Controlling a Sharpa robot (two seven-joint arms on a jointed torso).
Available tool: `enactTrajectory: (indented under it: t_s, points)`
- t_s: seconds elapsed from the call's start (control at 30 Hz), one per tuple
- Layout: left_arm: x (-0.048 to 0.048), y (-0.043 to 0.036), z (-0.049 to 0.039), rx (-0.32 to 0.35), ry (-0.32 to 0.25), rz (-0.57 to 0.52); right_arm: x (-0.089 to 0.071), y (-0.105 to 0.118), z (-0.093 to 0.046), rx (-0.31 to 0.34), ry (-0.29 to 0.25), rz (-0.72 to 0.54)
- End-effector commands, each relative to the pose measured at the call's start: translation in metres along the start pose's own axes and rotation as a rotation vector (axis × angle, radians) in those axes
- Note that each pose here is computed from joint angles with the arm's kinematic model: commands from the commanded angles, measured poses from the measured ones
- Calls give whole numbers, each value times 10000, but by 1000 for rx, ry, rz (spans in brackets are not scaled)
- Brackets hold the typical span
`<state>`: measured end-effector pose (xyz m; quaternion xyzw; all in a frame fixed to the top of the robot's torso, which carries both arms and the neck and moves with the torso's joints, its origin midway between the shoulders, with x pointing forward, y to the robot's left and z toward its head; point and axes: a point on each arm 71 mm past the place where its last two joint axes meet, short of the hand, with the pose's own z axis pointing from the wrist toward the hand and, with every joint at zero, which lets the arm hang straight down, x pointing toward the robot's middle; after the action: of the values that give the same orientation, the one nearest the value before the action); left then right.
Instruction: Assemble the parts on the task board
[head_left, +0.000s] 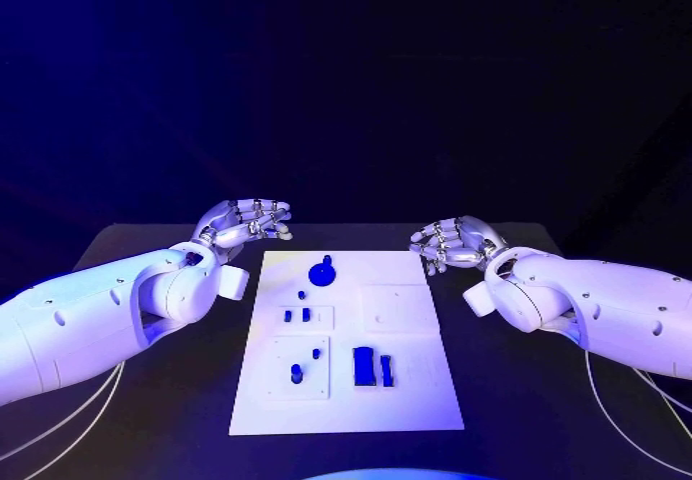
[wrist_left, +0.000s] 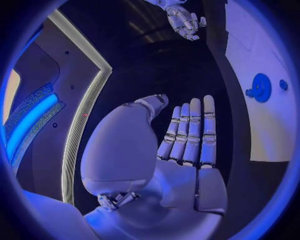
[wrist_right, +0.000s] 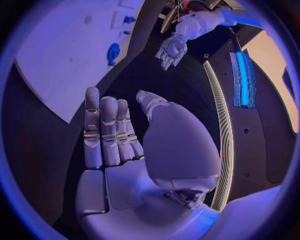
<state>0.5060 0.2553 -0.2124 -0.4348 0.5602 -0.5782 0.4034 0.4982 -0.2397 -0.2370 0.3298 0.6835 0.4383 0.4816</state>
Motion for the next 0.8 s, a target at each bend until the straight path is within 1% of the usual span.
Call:
enactTrajectory:
  t_s: [0.03,0.17,0.2,0.3,0.43,0.63,0.67,0.7,0.8]
  points:
    - [-82,-16,42,80,-121,-53,-107,44,102,-92,-58,121]
    - [-77,33,93,83,-141,-60,-198,33,213,-107,-100,162]
    - [-39,50,85,34,-75,-29,-161,0,189,-43,-80,65]
    - [-20,54,80,33,-81,-27,-135,9,178,-48,-87,78]
    - [48,69,62,33,-99,-23,-43,42,138,-65,-112,126]
    - [263,109,-10,29,-158,-6,219,152,-12,-97,-195,267]
    - [307,116,-27,28,-170,-2,261,173,-41,-100,-210,290]
    - [377,126,-56,26,-189,4,316,201,-83,-102,-231,320]
    - [501,141,-113,22,-223,16,401,247,-154,-102,-263,366]
